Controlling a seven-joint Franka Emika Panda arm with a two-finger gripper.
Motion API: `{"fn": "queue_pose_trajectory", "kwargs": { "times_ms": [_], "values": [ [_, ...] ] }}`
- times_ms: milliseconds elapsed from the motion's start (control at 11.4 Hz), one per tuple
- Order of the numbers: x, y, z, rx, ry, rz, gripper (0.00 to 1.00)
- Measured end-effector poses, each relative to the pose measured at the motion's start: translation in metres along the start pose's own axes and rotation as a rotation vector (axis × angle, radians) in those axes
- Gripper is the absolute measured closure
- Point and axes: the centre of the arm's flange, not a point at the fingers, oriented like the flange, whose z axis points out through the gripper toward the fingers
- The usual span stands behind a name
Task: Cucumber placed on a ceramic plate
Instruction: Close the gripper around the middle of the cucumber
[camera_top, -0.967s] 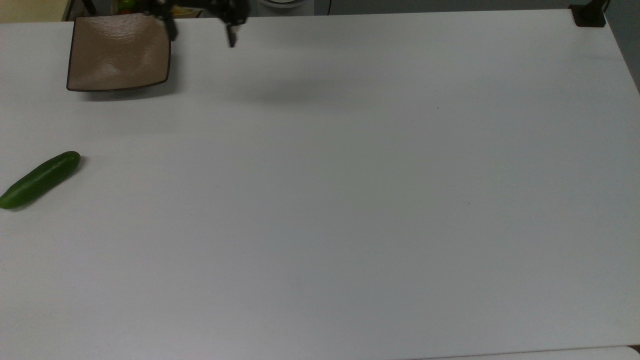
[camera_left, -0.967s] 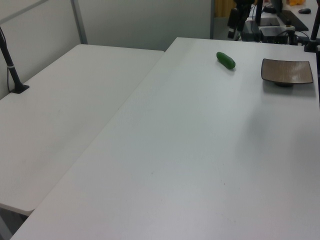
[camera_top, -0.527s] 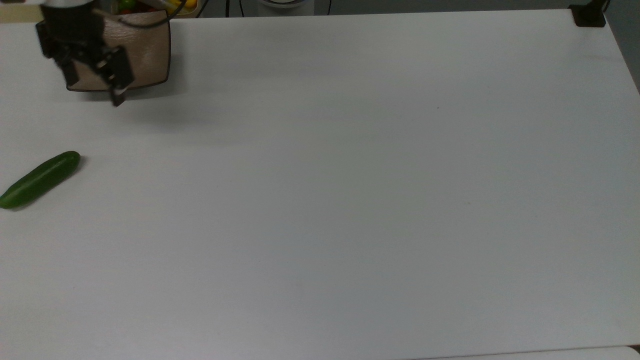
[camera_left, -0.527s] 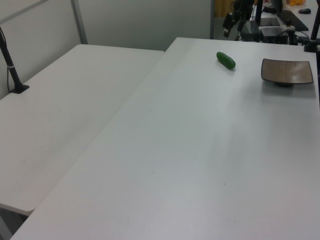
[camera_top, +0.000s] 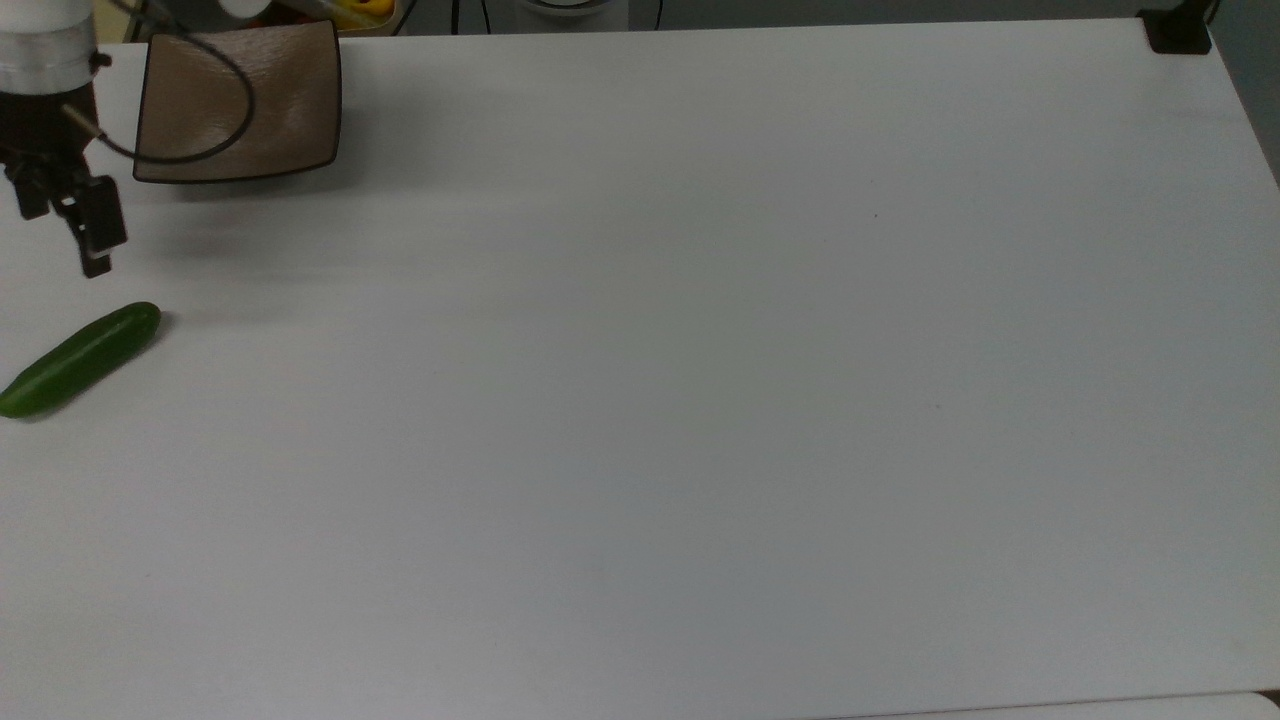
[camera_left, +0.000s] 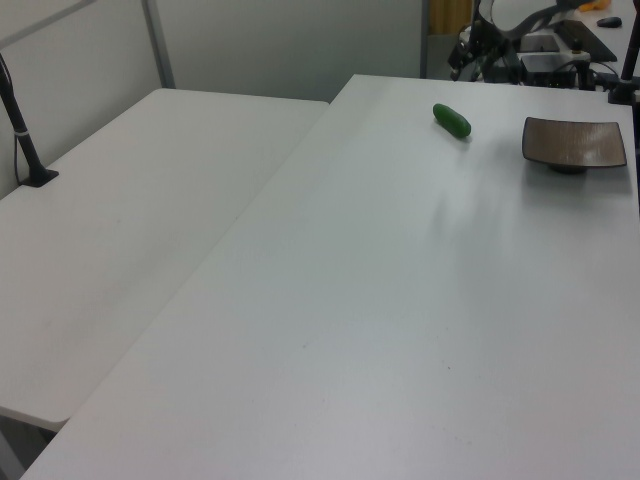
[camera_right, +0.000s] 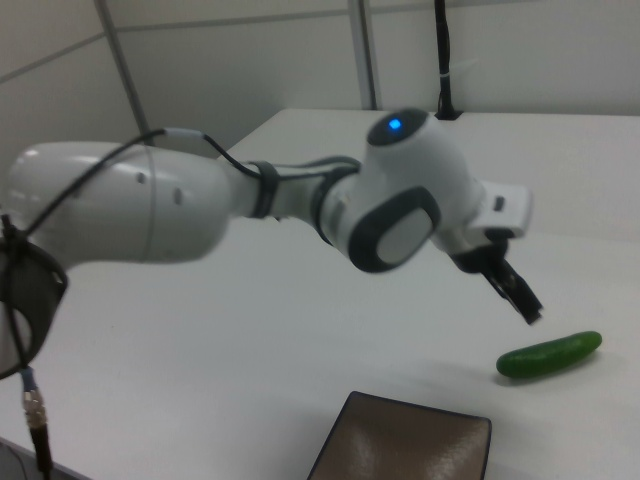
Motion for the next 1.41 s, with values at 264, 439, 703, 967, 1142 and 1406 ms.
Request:
{"fn": "queue_pose_trajectory", "kwargs": {
  "times_ms": [264,439,703,967,1142,1406],
  "values": [
    [0.001,0.010,0.064,-0.025,0.054,0.040,0.00],
    [-0.002,0.013,0.101,-0.039,0.072,0.035,0.00],
    [-0.006,0.007,0.139,-0.048,0.078,0.018,0.00],
    [-0.012,0.002,0.153,-0.048,0.078,0.006,0.03],
    [-0.012,0.001,0.154,-0.048,0.080,0.005,0.36],
    [-0.011,0.001,0.153,-0.047,0.083,0.004,0.59]
  ]
}}
